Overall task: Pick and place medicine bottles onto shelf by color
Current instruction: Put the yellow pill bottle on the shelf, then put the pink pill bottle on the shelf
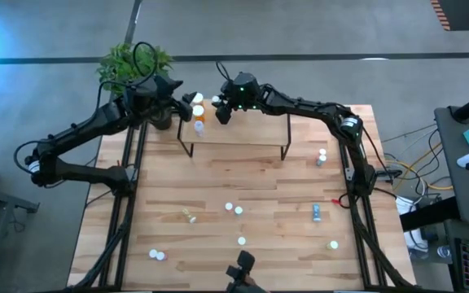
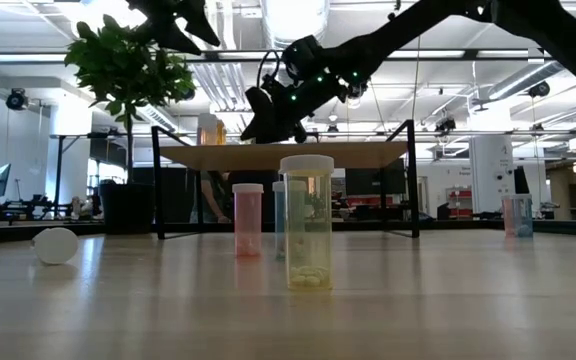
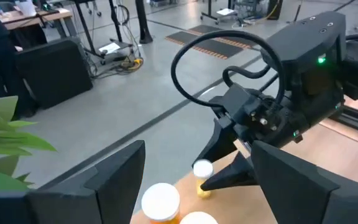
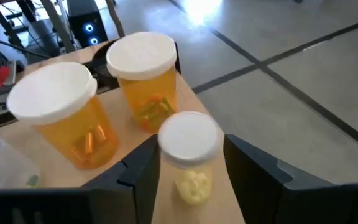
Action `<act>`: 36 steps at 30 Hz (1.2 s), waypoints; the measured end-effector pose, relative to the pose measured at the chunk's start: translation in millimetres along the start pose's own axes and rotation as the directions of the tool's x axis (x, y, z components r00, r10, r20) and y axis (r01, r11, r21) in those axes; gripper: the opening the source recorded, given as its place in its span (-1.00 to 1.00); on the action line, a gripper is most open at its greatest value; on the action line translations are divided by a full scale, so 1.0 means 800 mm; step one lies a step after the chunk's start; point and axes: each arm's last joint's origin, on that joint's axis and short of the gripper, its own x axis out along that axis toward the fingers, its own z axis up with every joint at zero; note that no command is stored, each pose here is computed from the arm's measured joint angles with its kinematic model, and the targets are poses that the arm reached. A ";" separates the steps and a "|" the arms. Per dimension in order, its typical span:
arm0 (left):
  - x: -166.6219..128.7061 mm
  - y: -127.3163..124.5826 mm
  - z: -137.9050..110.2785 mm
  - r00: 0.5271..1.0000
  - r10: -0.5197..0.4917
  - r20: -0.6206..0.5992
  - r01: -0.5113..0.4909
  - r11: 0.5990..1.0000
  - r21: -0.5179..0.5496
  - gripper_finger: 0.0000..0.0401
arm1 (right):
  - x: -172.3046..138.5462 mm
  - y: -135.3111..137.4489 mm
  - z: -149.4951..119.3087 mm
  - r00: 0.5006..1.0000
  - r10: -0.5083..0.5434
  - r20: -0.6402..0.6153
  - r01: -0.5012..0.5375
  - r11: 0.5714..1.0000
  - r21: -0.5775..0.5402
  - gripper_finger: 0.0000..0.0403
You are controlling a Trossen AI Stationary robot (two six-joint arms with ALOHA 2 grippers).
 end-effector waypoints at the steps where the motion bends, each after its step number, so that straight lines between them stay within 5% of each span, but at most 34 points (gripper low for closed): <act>1: 0.001 0.000 0.000 1.000 0.000 0.000 0.000 1.000 0.000 0.38 | -0.001 0.000 0.001 1.000 0.000 0.004 0.000 1.000 -0.001 -0.14; 12: 0.003 0.000 0.002 0.999 0.020 0.027 -0.019 0.999 -0.033 0.38 | -0.063 0.009 0.053 0.994 -0.078 0.079 0.084 0.994 -0.067 -0.02; 24: 0.024 -0.012 0.013 0.990 -0.039 0.139 0.042 0.999 -0.016 0.38 | -0.233 0.088 0.116 0.984 -0.156 0.082 0.165 0.977 -0.132 -0.04; 28: 0.012 -0.028 0.030 0.951 -0.216 0.220 0.224 0.975 -0.011 0.38 | -0.306 0.133 0.126 0.989 -0.072 0.131 0.095 0.979 -0.183 -0.04; 32: 0.005 -0.053 0.032 0.919 -0.284 0.273 0.297 0.955 -0.007 0.38 | -0.364 0.155 0.117 0.997 0.028 0.072 -0.009 0.969 -0.246 -0.04; 36: 0.002 -0.091 0.030 0.893 -0.317 0.319 0.352 0.934 -0.057 0.38 | -0.384 0.169 0.091 0.975 0.193 -0.113 -0.206 0.971 -0.121 -0.04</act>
